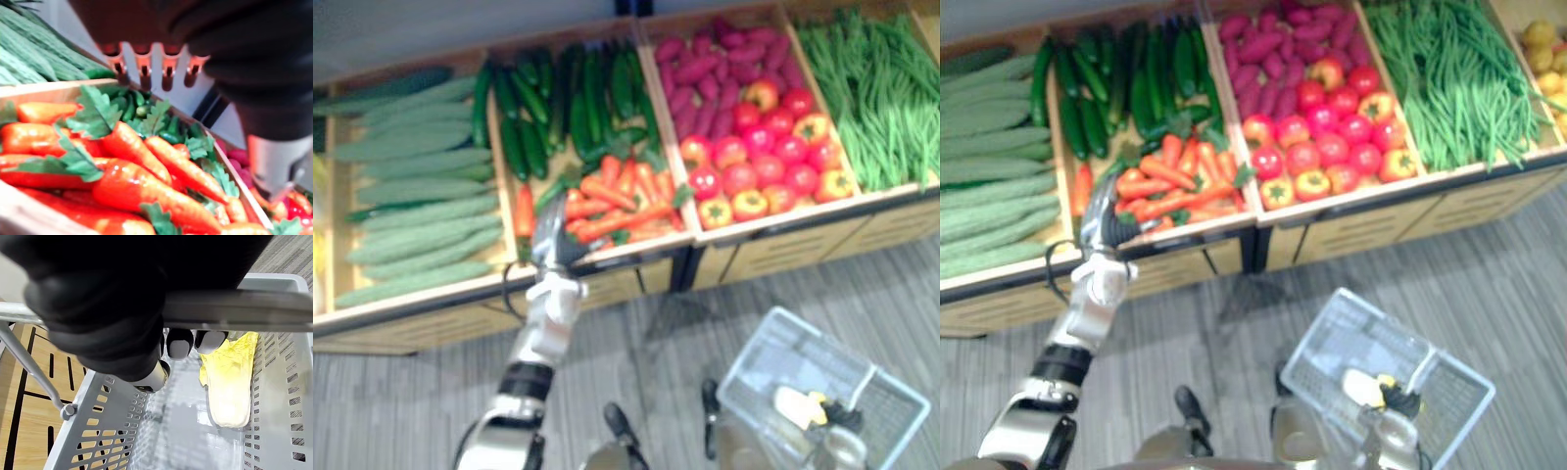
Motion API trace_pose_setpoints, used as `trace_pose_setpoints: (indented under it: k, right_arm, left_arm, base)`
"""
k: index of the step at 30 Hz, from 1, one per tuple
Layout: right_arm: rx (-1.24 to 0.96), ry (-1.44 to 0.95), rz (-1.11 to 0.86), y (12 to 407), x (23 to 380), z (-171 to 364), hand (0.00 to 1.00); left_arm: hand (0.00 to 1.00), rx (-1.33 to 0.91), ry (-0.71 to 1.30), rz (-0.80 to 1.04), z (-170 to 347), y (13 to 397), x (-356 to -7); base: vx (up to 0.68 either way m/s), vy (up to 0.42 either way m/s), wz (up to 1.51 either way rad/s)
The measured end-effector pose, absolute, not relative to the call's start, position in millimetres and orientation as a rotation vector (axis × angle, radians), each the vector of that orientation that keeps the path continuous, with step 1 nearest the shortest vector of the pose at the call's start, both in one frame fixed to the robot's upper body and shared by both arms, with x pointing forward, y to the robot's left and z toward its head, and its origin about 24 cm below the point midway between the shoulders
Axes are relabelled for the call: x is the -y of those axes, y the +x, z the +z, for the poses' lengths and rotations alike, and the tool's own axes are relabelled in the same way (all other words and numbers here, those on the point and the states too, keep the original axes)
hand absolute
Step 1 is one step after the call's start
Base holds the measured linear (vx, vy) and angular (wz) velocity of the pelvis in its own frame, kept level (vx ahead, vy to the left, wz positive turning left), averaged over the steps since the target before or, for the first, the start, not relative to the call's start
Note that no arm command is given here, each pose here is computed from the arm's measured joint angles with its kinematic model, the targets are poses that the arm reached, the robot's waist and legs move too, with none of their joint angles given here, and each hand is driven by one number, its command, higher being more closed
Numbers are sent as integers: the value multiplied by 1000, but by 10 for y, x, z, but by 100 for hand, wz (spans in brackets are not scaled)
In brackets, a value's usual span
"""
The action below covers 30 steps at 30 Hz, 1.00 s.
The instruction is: Pick vegetable in the basket
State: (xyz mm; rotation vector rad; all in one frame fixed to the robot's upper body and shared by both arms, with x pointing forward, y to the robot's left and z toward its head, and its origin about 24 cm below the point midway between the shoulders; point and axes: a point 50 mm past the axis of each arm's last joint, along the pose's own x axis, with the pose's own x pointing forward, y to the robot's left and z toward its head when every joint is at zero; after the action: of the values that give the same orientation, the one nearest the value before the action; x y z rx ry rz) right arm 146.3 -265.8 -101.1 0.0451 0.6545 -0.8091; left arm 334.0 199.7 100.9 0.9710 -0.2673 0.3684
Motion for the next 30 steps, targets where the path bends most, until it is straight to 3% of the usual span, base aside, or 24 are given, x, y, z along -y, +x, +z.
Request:
trace_pose_setpoints:
  k: [14, 15, 23, 30]
  right_arm:
    - [-402, 2, -726, 1906, 2639, -587, 100]
    - [-377, 17, -724, 1954, 2637, -541, 100]
    - [-268, 28, -683, 2159, 2592, -318, 100]
    - [-245, 53, -689, 2150, 2610, -277, 100]
  left_arm:
    - [0, 473, 1190, 447, 1904, 3761, -2044]
    - [100, 478, 1196, 460, 1977, 3791, -2062]
    - [100, 494, 1300, 513, 2250, 3864, -2141]
    - [100, 479, 1422, 392, 2161, 3909, -1985]
  base:
    - [31, -1, -3]
    - [15, -8, -4]
    - [37, -23, -13]
    - [72, -31, -2]
